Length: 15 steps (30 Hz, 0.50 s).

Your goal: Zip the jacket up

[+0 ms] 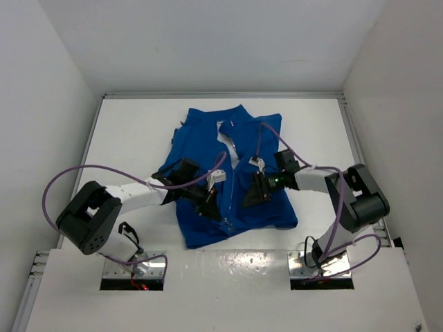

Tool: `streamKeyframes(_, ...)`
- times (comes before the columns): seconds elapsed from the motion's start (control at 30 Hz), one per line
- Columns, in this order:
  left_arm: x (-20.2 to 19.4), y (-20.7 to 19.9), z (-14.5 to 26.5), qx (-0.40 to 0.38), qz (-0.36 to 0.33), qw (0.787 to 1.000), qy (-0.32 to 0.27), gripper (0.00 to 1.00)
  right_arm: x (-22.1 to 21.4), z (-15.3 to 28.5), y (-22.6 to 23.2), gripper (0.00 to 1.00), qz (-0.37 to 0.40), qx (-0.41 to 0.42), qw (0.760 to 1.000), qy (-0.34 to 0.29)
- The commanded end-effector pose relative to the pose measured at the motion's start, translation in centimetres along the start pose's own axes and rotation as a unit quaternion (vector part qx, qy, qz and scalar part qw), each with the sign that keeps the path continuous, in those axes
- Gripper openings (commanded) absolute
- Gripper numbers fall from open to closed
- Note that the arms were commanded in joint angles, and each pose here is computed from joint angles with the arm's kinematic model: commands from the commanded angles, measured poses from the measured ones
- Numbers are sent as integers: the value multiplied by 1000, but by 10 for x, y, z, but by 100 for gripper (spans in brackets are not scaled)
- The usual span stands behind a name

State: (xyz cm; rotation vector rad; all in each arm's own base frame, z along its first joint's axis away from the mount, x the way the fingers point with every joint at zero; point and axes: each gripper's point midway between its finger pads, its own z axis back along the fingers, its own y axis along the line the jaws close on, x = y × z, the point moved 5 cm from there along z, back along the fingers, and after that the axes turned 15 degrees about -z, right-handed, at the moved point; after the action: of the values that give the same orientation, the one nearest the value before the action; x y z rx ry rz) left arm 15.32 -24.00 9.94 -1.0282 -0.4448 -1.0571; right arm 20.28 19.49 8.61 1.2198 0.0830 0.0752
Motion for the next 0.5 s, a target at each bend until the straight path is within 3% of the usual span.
streamKeyframes(0.0, 7, -2, 4, -30, 16, 999, -30, 0, -40, -6, 10, 34, 6, 38, 998, 57)
streamKeyframes(0.17, 13, 1, 8, -47, 36, 997, -52, 0, -56, -13, 4, 50, 31, 21, 997, 62)
streamKeyframes(0.4, 14, -4, 7, -84, 46, 994, -57, 0, -35, -21, 6, 53, 107, 41, 993, 18)
streamKeyframes(0.43, 15, -4, 7, -84, 47, 994, -59, 0, -26, -22, 12, 54, 145, 56, 988, 2)
streamKeyframes(0.47, 19, -6, 8, -95, 43, 993, -62, 0, -27, -23, 7, 54, 133, 58, 989, 0)
